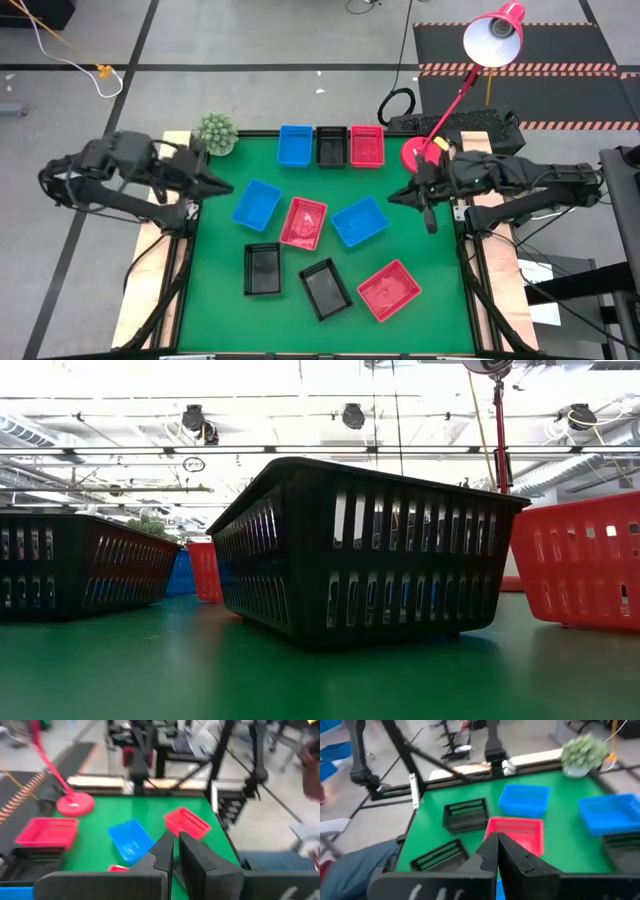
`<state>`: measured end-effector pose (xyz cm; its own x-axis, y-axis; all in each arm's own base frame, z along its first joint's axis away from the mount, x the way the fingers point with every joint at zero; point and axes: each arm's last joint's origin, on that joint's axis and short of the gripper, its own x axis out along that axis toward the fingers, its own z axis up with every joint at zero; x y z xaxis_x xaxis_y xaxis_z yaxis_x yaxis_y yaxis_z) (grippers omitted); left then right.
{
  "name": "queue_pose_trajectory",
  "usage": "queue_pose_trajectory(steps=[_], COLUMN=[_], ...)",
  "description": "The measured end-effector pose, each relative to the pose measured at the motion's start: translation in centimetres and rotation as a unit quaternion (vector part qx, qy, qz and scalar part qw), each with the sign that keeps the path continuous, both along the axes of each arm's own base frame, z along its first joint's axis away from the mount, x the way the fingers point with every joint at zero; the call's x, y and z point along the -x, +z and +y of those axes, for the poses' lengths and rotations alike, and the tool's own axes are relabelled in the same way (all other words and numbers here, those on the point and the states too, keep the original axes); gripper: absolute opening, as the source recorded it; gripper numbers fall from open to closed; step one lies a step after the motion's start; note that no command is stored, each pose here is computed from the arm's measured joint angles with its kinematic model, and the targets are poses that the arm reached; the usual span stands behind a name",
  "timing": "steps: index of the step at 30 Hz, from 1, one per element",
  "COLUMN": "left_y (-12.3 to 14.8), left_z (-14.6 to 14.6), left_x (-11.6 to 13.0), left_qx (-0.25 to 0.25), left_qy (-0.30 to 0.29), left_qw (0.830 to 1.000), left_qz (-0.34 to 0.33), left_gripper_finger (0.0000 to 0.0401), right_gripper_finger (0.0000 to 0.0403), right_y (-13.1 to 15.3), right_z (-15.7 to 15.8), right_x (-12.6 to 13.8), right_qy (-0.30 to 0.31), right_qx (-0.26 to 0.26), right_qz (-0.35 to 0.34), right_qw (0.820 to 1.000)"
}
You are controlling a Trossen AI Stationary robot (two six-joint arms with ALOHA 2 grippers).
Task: Stack baskets by color
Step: Stack the bottom red basket on the top red basket
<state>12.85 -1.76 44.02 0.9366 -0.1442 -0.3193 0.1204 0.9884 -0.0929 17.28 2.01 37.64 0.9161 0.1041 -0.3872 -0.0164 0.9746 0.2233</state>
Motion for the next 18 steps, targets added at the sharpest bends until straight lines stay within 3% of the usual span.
queue_pose_trajectory(steps=[10,18], left_y=[-5.8,-9.2], left_z=[-4.2,-7.0], left_x=[-4.5,-6.2], left_qx=[-0.041,-0.047], left_qy=[-0.010,-0.025], left_qw=[0.998,0.998], left_qz=[0.043,0.034], left_gripper_finger=[0.0031,0.0031], right_gripper_finger=[0.0001,0.0005], right_y=[-1.9,-5.8], right_z=[6.3,12.5], right_x=[-0.3,-0.4], right_qy=[0.068,0.081], right_qx=[-0.094,-0.127], right_qz=[0.068,0.214], right_qw=[0.991,0.965])
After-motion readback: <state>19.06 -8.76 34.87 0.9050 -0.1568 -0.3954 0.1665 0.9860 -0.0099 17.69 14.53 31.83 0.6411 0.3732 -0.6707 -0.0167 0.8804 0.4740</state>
